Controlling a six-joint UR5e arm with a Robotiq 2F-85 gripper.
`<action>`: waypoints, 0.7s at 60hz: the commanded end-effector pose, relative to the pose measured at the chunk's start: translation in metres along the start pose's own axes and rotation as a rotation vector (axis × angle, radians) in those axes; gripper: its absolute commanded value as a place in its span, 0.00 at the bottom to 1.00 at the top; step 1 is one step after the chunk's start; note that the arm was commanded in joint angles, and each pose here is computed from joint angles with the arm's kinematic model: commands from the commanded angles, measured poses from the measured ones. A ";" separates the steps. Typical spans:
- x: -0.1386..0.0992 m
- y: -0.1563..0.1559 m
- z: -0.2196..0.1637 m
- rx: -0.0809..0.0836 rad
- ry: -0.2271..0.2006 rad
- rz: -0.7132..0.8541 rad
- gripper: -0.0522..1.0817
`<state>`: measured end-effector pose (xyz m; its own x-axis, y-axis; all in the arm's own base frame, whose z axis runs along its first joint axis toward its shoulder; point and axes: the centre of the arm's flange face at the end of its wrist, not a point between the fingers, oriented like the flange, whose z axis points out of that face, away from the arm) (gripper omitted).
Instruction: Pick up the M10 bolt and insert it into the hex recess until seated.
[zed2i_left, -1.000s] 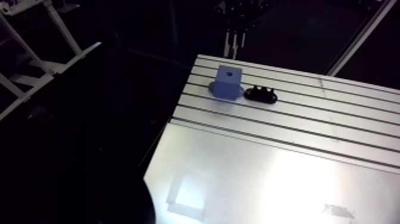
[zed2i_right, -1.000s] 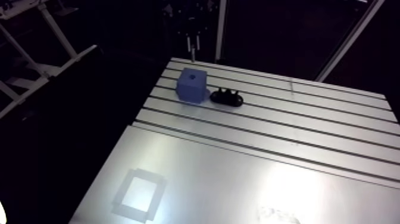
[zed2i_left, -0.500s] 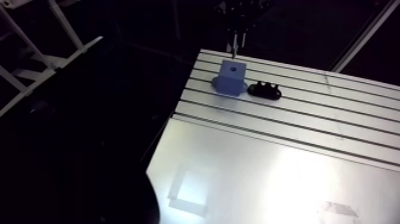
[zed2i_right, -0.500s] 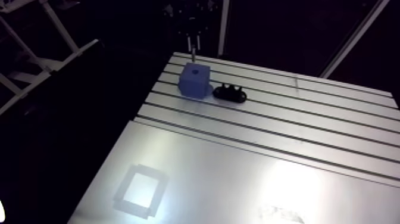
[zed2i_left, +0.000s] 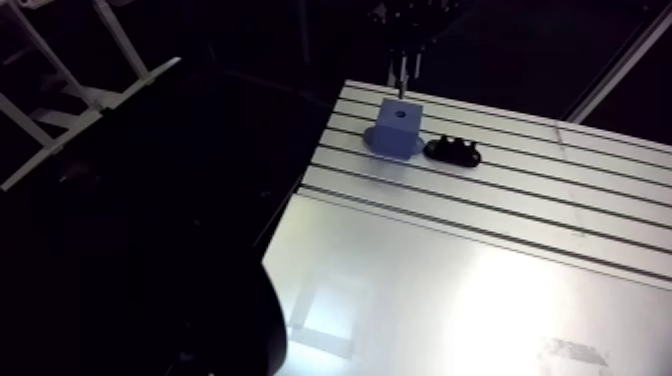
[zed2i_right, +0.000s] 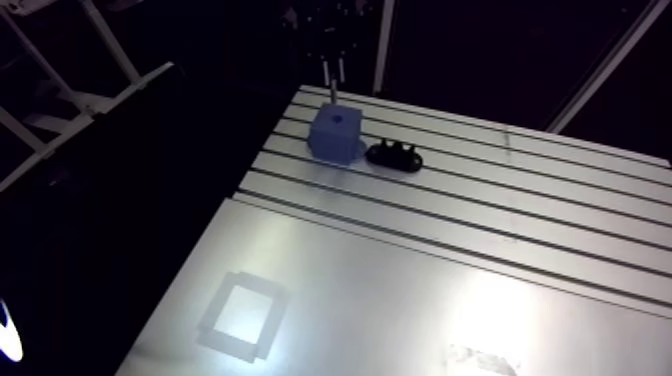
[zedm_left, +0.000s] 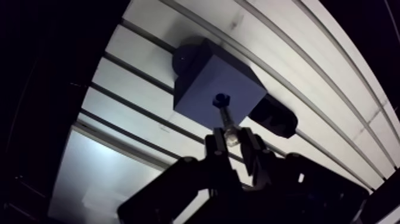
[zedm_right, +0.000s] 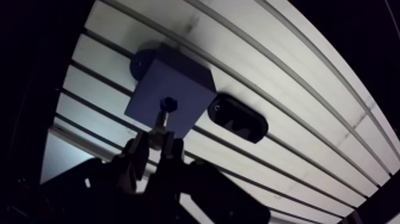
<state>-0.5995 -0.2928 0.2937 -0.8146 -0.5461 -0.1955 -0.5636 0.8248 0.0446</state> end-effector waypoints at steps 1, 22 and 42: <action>0.004 0.000 0.008 0.000 -0.012 -0.002 0.95; 0.005 -0.001 0.012 0.000 -0.017 -0.001 0.95; 0.007 0.000 0.017 0.002 -0.026 -0.001 0.95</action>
<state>-0.6027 -0.2942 0.2781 -0.8109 -0.5436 -0.2167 -0.5643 0.8244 0.0436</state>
